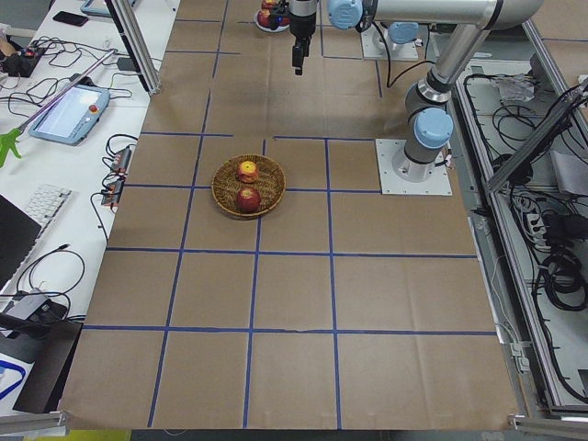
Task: Transfer apple from basket to plate
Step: 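Lower the left gripper over the yellow-red apple in the wicker basket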
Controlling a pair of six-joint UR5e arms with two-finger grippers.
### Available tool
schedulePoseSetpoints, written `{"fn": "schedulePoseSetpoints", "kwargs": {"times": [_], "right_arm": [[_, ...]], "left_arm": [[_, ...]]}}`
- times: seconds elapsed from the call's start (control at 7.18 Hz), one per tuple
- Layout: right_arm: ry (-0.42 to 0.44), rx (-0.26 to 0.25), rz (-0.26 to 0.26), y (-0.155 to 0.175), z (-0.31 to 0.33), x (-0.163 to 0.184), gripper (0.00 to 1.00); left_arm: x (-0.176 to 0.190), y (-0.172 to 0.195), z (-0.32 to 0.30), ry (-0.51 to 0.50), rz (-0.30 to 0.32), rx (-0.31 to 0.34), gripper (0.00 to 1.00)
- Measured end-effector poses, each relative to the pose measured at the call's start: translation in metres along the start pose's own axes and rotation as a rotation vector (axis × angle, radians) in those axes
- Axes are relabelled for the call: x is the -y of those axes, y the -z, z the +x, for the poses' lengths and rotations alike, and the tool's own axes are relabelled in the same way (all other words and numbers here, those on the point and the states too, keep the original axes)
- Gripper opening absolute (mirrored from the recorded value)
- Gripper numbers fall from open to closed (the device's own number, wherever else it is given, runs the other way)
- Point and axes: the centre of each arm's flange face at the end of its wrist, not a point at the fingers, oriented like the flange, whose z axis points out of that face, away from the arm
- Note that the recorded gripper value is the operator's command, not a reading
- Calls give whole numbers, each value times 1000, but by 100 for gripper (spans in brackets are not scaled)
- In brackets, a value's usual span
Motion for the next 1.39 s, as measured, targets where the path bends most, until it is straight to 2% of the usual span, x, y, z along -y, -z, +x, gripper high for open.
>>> {"fn": "schedulePoseSetpoints", "kwargs": {"times": [1.39], "right_arm": [[-1,1,0,0,0,0,100]], "left_arm": [[6,8,-2,1,13,9,99]]}}
